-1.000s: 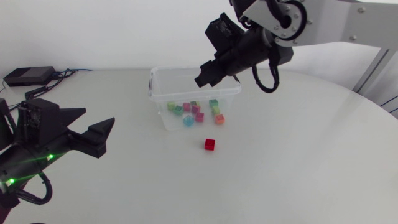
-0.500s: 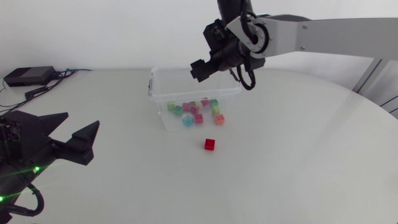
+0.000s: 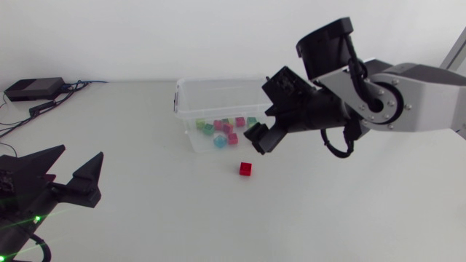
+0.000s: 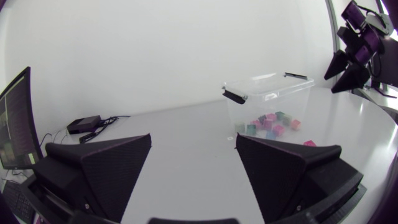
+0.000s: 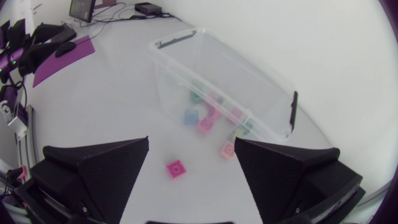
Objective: Pick up the duplo bricks and place them in the container
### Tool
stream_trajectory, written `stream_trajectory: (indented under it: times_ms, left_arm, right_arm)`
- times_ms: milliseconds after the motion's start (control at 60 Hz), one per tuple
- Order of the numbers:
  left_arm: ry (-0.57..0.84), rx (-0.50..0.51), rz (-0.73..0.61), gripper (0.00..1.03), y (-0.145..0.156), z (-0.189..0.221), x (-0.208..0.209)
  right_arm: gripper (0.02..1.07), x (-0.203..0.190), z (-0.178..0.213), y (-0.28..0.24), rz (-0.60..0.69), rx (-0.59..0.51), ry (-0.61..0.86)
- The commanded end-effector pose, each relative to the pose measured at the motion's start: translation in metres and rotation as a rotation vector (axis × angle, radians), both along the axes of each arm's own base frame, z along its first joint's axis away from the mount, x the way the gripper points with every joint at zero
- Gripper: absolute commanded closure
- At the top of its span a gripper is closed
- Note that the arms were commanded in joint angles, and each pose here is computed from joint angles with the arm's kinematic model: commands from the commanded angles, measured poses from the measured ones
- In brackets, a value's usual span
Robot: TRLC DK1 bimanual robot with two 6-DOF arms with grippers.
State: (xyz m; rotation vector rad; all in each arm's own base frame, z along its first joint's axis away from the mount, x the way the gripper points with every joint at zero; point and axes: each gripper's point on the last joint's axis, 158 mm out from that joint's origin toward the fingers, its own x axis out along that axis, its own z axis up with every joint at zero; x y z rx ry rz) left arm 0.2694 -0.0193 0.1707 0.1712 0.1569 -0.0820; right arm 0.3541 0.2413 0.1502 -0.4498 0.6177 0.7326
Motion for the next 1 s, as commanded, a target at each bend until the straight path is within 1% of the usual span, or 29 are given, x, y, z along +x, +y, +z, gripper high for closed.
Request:
stream_trajectory:
  times_ms: [0, 100, 250, 367, 467, 583, 717, 983]
  left_arm:
    - [-0.005, -0.007, 0.018, 0.09, 0.005, -0.009, -0.003]
    - [-0.025, -0.008, 0.038, 0.09, 0.010, -0.008, -0.006]
    - [-0.086, -0.011, 0.048, 0.09, 0.013, -0.002, -0.013]
    - [-0.111, -0.014, 0.056, 0.11, 0.015, -0.004, -0.016]
    - [-0.132, -0.029, 0.068, 0.11, 0.018, -0.005, -0.018]
    - [-0.153, -0.059, 0.093, 0.11, 0.022, -0.004, -0.017]
    - [-0.174, -0.069, 0.132, 0.12, 0.029, -0.003, -0.016]
    - [-0.146, -0.079, 0.137, 0.11, 0.030, -0.010, -0.016]
  right_arm:
    - [0.07, -0.014, -0.027, 0.000, 0.054, -0.036, 0.033]
    - [0.07, -0.017, -0.049, 0.001, 0.081, -0.058, 0.055]
    - [0.07, -0.010, -0.102, 0.006, 0.135, -0.110, 0.125]
    - [0.07, -0.007, -0.136, 0.010, 0.173, -0.147, 0.168]
    - [0.07, -0.003, -0.157, 0.012, 0.195, -0.166, 0.195]
    - [0.07, 0.010, -0.169, 0.010, 0.208, -0.190, 0.191]
    - [0.07, 0.021, -0.169, 0.012, 0.229, -0.186, 0.183]
    - [0.07, 0.015, -0.193, 0.012, 0.292, -0.224, 0.247]
